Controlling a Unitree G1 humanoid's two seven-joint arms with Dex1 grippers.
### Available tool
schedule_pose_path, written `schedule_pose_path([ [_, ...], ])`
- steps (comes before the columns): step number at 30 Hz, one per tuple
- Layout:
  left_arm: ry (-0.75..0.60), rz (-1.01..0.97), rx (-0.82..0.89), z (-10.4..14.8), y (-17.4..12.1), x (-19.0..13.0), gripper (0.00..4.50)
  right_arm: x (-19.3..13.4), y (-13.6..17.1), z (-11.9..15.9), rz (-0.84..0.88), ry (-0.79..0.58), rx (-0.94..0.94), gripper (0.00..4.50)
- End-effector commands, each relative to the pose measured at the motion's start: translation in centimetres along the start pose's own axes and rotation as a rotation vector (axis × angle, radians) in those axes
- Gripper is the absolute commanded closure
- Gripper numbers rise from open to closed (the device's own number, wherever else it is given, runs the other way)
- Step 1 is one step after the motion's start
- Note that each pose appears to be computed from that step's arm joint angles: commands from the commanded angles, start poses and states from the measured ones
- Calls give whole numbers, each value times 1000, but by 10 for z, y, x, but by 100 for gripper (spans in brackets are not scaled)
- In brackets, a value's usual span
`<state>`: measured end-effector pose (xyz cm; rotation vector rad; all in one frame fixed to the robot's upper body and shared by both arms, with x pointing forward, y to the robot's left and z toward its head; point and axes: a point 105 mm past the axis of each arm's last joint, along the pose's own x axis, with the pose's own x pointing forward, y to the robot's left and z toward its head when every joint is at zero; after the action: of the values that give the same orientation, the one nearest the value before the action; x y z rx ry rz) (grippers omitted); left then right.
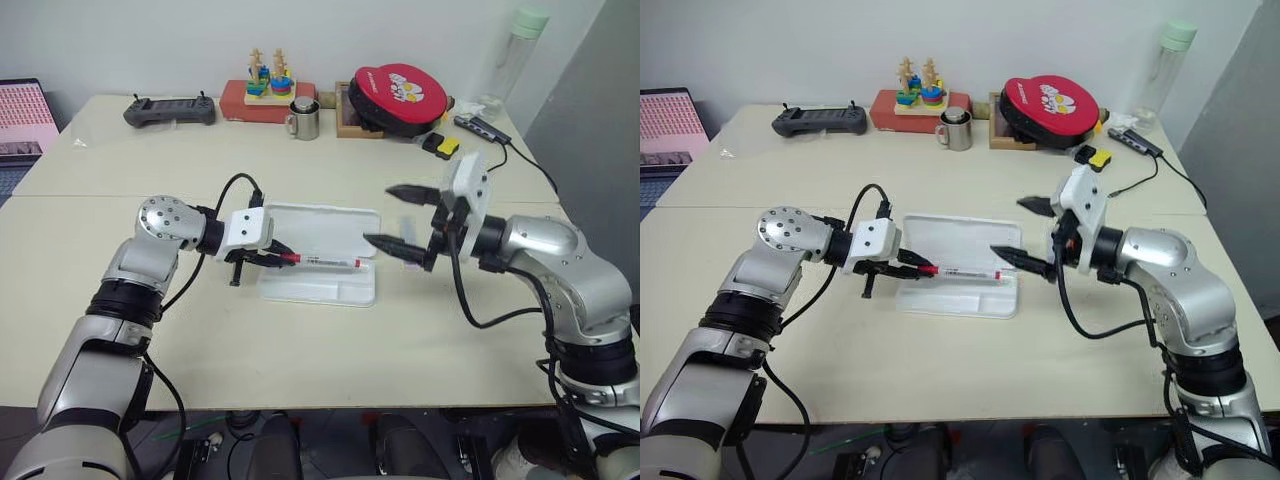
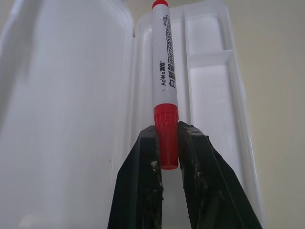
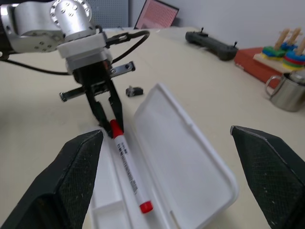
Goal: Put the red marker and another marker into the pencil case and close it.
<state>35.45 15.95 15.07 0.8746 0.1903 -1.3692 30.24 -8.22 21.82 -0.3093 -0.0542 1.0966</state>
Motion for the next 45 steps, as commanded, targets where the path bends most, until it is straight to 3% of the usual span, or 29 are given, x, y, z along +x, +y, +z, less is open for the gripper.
schedule_pose_path([
  [1,-8,8,32,9,8,-3,389,-1,9,8,21,-15,-33,0],
  [2,-4,8,31,8,8,-2,354,-1,8,8,16,-14,-33,0],
  [12,-28,62,37,13,14,-1,161,0,0,9,-15,-11,-24,0],
  [15,-203,98,-27,40,19,0,104,-1,-19,-13,-133,82,27,0],
  [18,-416,114,-134,69,15,1,43,-5,-51,-55,-391,254,128,0],
  [20,-457,122,-171,76,11,2,3,-7,-60,-71,-495,321,174,0],
  [33,-509,253,-275,86,6,21,3,5,-53,-145,-715,481,331,0],
  [34,-512,263,-276,88,7,21,0,5,-53,-148,-724,493,333,39],
  [45,-554,250,-262,99,9,28,0,0,-61,-136,-753,436,352,289],
])
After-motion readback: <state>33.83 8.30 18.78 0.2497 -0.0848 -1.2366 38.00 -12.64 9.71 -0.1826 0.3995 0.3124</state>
